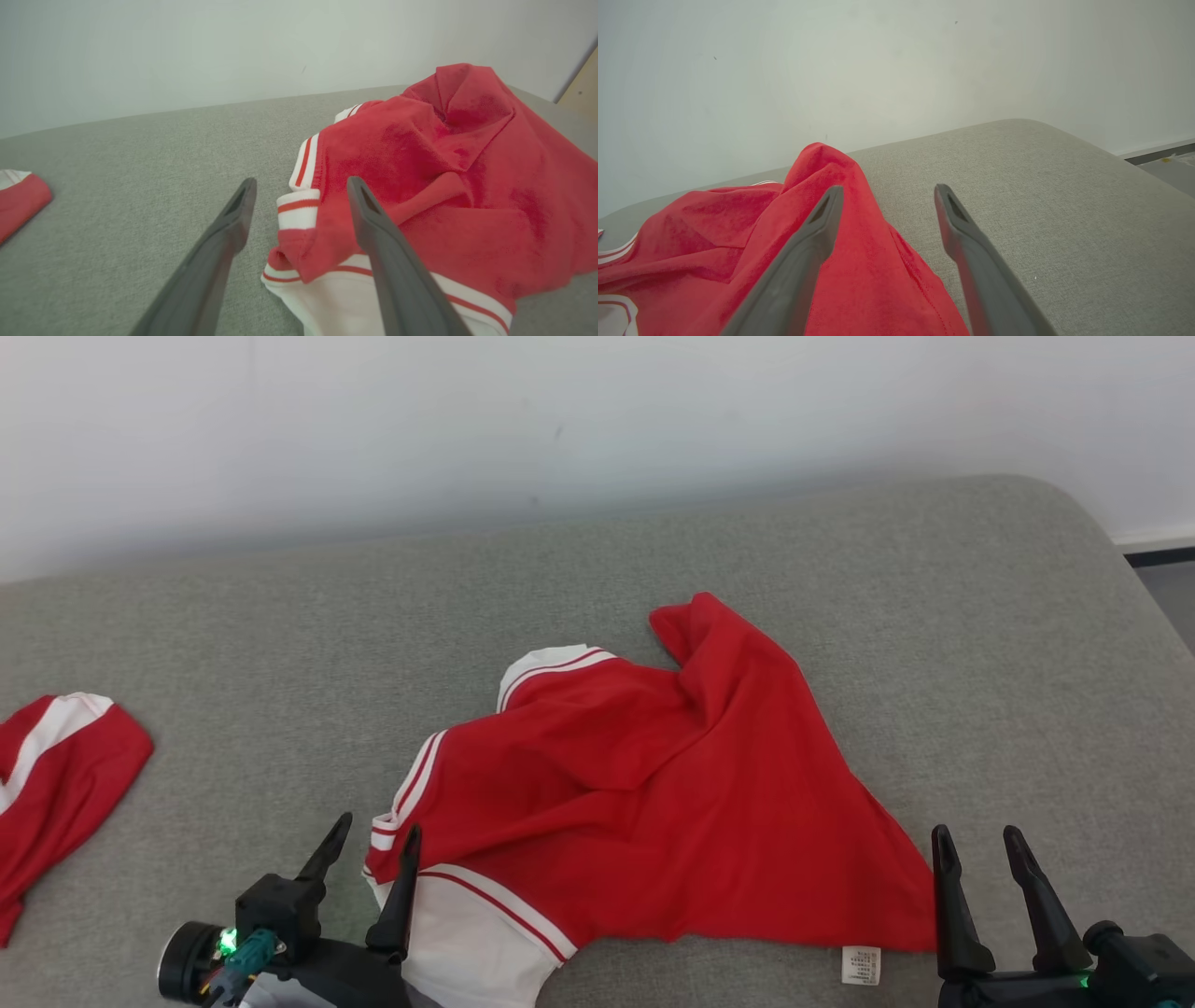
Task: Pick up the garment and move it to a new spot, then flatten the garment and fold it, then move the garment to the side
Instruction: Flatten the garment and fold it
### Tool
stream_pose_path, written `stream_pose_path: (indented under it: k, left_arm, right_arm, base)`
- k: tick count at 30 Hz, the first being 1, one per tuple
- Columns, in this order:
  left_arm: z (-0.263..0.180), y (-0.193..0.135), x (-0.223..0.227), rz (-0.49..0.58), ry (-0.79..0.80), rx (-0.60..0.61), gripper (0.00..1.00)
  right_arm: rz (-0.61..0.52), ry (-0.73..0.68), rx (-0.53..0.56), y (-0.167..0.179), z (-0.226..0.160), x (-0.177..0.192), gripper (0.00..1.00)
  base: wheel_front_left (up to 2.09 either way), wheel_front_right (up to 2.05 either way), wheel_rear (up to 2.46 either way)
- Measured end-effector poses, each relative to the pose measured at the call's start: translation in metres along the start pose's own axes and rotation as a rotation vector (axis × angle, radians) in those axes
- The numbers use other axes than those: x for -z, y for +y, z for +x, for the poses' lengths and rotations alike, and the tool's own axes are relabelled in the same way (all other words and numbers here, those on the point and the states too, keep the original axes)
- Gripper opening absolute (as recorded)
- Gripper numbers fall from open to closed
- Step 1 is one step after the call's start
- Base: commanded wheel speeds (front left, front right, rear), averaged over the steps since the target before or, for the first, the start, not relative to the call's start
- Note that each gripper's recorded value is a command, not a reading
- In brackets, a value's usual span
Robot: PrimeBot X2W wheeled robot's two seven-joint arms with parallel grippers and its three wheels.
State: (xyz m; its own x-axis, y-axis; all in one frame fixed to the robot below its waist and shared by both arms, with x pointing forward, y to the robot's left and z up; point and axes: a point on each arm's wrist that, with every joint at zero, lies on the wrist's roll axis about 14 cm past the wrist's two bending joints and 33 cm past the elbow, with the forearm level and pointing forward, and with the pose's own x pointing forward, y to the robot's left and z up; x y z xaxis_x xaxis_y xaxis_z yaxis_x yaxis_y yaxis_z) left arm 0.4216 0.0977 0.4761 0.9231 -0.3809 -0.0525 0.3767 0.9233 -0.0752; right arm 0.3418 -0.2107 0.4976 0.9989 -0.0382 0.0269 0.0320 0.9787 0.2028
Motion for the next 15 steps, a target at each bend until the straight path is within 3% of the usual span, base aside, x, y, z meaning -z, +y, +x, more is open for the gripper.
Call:
stream_pose_path:
  k: [7, 8, 9, 15]
  left_arm:
    - [0.007, 0.001, 0.036, -0.029, 0.124, -0.001, 1.0]
    - [0.008, 0.001, 0.038, -0.03, 0.129, 0.0, 0.58]
    - [0.009, 0.002, 0.041, -0.034, 0.142, -0.004, 0.0]
    - [0.014, 0.012, 0.022, -0.04, 0.072, -0.034, 0.0]
  right_arm:
    - [-0.003, 0.008, 0.037, -0.012, -0.003, 0.004, 1.0]
    - [-0.003, 0.01, 0.04, -0.013, -0.003, 0.004, 1.0]
    - [-0.004, 0.009, 0.044, -0.014, -0.004, 0.004, 1.0]
    - [-0.004, -0.003, 0.026, -0.01, -0.002, 0.001, 1.0]
  base:
    - [0.0, 0.0, 0.0]
    - [0.0, 0.0, 0.0]
    - [0.0, 0.0, 0.0]
    - [0.0, 0.0, 0.0]
